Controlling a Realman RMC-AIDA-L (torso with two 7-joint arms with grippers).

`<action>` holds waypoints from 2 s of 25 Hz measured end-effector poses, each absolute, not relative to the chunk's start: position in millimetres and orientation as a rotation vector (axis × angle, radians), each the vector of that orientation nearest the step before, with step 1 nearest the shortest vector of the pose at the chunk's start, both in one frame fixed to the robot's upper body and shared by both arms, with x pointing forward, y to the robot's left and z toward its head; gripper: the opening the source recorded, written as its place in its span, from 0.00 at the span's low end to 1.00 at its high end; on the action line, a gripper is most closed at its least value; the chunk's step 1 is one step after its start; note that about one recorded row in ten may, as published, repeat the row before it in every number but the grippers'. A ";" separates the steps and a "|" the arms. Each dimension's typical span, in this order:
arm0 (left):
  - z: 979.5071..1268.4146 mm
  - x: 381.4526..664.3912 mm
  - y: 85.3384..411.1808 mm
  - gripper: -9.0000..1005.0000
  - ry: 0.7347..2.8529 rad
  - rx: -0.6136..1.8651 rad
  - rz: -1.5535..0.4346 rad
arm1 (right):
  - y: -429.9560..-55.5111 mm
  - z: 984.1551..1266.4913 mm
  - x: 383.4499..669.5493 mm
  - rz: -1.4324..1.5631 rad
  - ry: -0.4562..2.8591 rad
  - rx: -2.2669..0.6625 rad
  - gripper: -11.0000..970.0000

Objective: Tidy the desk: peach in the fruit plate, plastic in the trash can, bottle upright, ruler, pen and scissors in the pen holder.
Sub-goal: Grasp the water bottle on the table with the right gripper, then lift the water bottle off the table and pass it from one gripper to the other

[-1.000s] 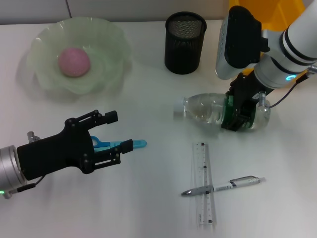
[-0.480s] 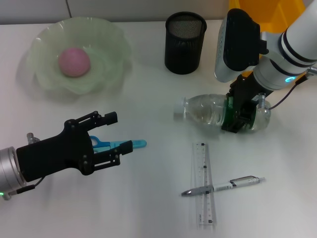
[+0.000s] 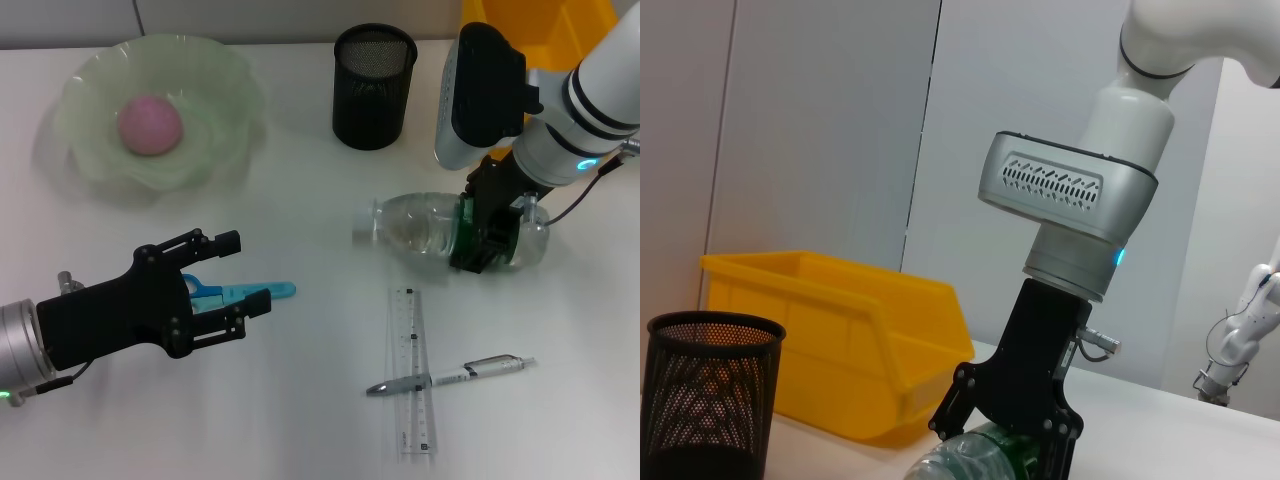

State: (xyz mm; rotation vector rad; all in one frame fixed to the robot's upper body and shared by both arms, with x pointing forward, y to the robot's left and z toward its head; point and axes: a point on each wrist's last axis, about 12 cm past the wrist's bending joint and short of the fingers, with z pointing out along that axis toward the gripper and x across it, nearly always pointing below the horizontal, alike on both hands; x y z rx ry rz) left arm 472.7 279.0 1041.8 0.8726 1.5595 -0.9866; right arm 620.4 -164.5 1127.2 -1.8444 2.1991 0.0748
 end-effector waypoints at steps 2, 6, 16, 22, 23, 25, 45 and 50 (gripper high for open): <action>1041.8 472.7 279.0 0.68 1.560 0.873 -0.987 | -164.6 1126.7 620.2 0.076 2.202 -1.845 0.82; 1041.8 472.8 279.0 0.68 1.560 0.873 -0.986 | -164.5 1126.8 620.2 0.077 2.202 -1.845 0.82; 1042.0 472.9 279.9 0.67 1.561 0.874 -0.984 | -164.4 1128.3 620.7 0.071 2.195 -1.842 0.81; 1042.2 473.1 280.6 0.67 1.561 0.872 -0.982 | -164.0 1129.6 621.7 0.067 2.186 -1.835 0.80; 1042.2 473.2 280.6 0.67 1.561 0.872 -0.982 | -164.0 1129.8 621.8 0.068 2.186 -1.833 0.79; 1042.3 473.2 280.7 0.67 1.561 0.872 -0.982 | -164.1 1130.1 622.0 0.069 2.186 -1.829 0.79; 1043.1 473.0 280.9 0.67 1.555 0.868 -0.985 | -165.9 1133.5 619.4 0.107 2.178 -1.796 0.79; 1044.2 471.9 281.0 0.67 1.544 0.864 -0.994 | -167.1 1137.2 616.4 0.141 2.164 -1.773 0.79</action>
